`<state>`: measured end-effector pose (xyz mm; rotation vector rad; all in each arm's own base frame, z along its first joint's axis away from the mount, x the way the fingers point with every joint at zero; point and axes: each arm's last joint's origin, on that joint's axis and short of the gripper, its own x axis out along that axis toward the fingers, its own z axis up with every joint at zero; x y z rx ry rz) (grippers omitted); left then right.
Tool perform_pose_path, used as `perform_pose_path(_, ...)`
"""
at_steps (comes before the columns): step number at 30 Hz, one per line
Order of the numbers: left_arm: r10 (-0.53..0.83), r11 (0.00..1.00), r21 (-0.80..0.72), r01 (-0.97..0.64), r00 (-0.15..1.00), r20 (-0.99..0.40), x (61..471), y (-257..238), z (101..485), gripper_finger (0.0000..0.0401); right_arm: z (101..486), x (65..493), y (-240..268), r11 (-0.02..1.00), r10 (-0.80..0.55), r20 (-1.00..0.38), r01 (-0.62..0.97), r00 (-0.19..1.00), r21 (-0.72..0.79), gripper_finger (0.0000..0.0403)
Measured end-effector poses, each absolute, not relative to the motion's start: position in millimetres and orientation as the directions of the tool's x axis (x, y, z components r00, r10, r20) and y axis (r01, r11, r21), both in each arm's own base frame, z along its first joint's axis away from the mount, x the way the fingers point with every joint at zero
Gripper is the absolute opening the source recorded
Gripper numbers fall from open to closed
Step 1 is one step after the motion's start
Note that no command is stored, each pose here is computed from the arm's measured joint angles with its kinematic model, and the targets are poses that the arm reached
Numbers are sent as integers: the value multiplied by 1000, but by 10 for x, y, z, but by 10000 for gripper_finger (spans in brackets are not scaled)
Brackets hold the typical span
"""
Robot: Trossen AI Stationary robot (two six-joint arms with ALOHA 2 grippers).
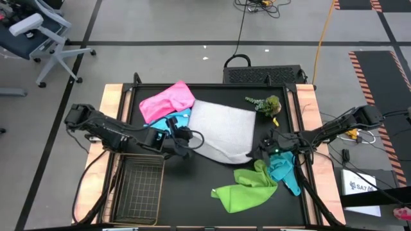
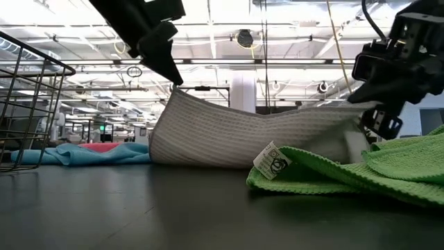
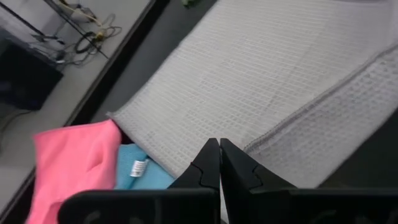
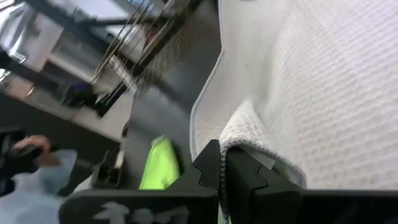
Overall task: Fold microfiber towels
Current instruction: Fold the gray microfiber cloth
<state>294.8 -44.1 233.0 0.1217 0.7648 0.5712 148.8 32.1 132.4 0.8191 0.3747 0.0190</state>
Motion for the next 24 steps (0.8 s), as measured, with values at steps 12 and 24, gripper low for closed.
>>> perform_pose_path(12, 652, 753, 390, -531, 516, -555, 2984, -171, 2360, 0, 1355, 1515, 192, 686, -52, -282, 240, 958, 687, 0)
perform_pose_path(24, 703, 710, 426, -561, 529, -475, 3098, 179, 2463, 0, 1449, 1572, -165, 727, -244, -255, 350, 936, 591, 0)
